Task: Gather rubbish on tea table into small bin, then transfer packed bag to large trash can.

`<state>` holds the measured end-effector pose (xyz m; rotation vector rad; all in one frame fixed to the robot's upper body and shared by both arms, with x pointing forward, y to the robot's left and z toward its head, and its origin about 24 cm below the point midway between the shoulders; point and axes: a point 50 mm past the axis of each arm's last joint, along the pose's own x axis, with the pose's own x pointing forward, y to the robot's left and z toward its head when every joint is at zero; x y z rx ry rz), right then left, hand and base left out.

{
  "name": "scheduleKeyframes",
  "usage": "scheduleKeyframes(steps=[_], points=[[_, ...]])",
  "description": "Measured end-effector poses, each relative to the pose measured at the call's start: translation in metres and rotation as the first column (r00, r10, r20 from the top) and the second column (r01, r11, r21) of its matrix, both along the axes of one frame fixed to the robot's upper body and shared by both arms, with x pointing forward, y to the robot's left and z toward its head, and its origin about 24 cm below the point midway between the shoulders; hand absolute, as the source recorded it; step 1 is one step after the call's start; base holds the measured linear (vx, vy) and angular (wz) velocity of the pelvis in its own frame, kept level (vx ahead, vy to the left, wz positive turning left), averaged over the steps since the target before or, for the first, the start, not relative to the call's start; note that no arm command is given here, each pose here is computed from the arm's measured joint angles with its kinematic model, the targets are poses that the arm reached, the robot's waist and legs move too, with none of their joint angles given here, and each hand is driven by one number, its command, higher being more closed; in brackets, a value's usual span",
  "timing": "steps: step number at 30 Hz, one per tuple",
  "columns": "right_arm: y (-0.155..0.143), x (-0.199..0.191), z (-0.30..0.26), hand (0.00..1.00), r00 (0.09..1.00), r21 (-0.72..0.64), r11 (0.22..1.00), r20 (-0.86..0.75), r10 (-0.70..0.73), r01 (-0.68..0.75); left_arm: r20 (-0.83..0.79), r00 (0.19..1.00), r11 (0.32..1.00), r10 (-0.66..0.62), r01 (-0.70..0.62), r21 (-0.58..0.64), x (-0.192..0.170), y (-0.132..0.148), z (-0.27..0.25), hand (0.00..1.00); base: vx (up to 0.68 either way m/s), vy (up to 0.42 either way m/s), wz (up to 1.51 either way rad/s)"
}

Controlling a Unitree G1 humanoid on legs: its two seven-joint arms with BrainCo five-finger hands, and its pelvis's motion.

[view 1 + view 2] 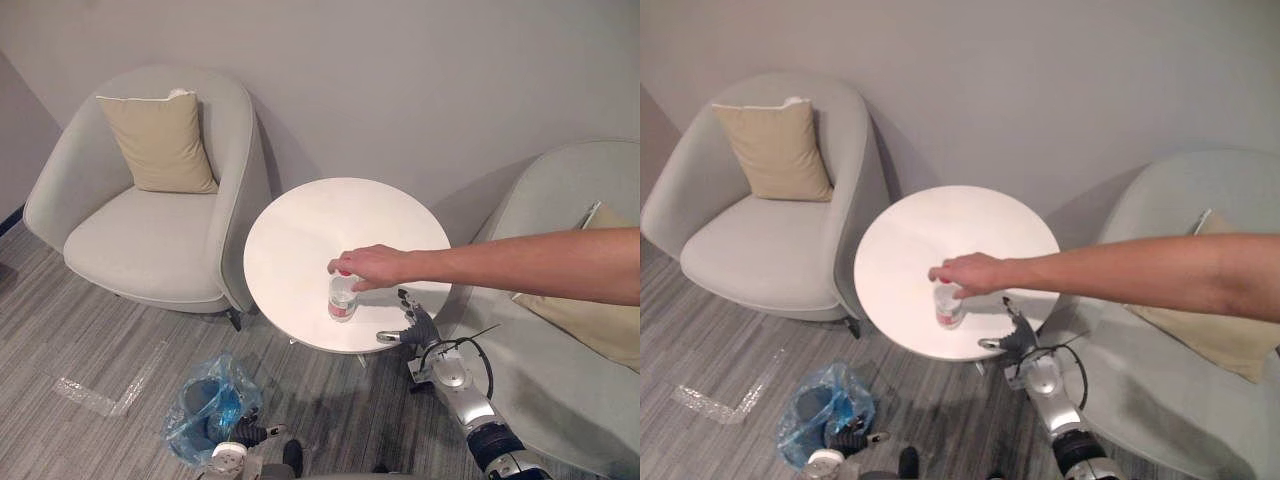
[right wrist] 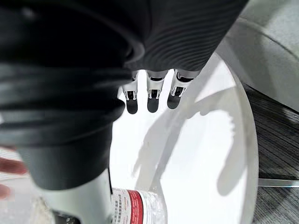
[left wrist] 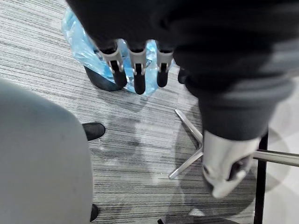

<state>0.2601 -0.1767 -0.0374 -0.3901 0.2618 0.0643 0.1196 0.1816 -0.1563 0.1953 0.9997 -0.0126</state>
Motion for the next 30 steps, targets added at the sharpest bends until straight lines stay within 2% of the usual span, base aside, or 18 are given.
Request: scheduleKeyframes(steps=[11, 20, 30], points=[[0.000, 0.002, 0.003, 0.00, 1.000, -0.050, 0.999, 0.018, 0.016, -0.015, 0.014, 1.000, 1.000, 0.001, -0.001, -0.002, 0.002, 0.000, 0.001, 0.00, -0.06, -0.003, 0.03], [0.007, 0.022, 0.022, 0.00, 0.993, -0.126, 0.989, 0.086, 0.086, -0.075, 0.026, 1.000, 1.000, -0.004, 0.004, -0.003, 0.004, -0.001, 0.003, 0.00, 0.01, -0.005, 0.01], [0.019, 0.044, 0.044, 0.00, 0.981, -0.086, 0.992, 0.161, 0.104, -0.091, 0.061, 0.998, 1.000, 0.013, -0.012, -0.015, 0.009, -0.001, 0.005, 0.00, -0.03, -0.007, 0.06]])
